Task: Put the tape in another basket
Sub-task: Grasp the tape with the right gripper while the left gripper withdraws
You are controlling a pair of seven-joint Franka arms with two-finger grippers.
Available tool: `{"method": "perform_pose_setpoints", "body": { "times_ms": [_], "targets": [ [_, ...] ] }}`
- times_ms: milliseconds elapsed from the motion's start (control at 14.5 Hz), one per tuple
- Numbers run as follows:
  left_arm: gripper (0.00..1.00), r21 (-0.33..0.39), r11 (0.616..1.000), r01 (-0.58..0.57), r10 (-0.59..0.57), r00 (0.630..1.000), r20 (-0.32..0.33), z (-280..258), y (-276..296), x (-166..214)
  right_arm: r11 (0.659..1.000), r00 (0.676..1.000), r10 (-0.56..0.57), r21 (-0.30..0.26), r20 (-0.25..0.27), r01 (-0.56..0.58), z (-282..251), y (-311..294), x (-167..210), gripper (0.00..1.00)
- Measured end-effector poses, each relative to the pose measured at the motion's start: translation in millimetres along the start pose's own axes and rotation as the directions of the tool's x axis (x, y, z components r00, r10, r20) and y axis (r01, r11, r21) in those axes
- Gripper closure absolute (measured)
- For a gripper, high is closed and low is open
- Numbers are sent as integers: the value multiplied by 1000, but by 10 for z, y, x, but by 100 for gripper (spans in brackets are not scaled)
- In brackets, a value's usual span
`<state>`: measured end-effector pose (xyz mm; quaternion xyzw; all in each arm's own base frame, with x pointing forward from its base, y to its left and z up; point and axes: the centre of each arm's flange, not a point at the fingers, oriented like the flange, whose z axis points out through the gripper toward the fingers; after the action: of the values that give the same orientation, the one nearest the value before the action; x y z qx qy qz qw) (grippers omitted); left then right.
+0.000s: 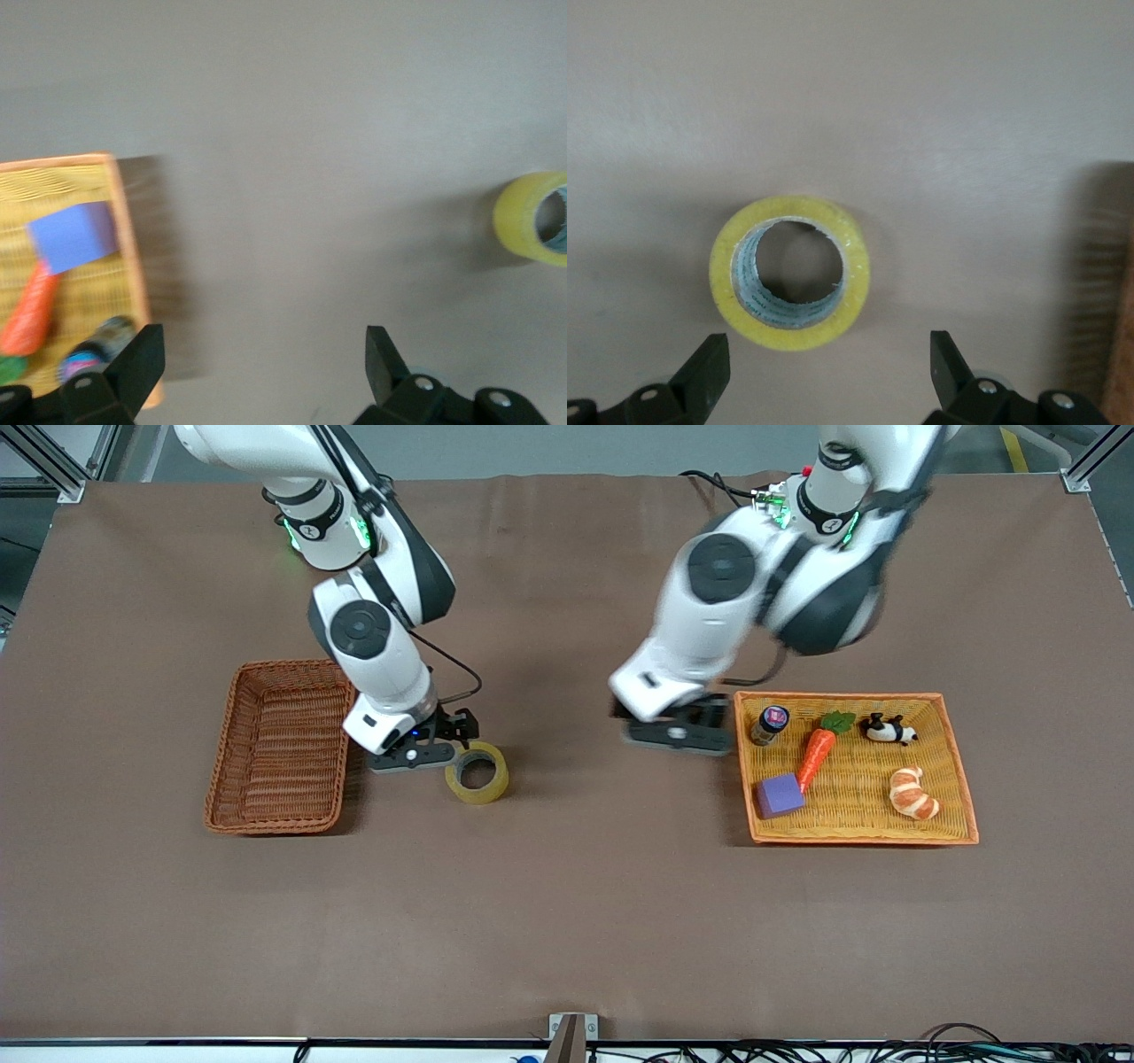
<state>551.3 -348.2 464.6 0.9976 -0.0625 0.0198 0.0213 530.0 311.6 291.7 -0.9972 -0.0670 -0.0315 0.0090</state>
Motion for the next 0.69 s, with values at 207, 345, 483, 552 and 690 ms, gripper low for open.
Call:
{"method": "perform_pose_setpoints", "body": {
  "times_ms": [207, 345, 483, 552, 690],
  "targets": [
    [0, -2, 995, 103, -103, 995, -1, -599, -798, 12, 1000, 1000, -18, -13, 23, 19, 392, -81, -90, 0],
    [0, 1, 988, 156, -156, 987, -34, -917, -1144, -22, 999, 999, -26, -19, 35, 27, 561, -118, -130, 0],
    [0, 2, 986, 169, -169, 984, -61, -1100, -1411, -39, 999, 999, -30, -20, 33, 31, 709, -134, -150, 0],
    [0, 8, 989, 151, -150, 987, -63, -1154, -1498, -59, 999, 999, -33, -21, 34, 34, 785, -147, -165, 0],
    [0, 23, 993, 117, -115, 992, -53, -1246, -1671, -110, 999, 999, -40, -19, 28, 40, 851, -183, -180, 0]
  ]
}}
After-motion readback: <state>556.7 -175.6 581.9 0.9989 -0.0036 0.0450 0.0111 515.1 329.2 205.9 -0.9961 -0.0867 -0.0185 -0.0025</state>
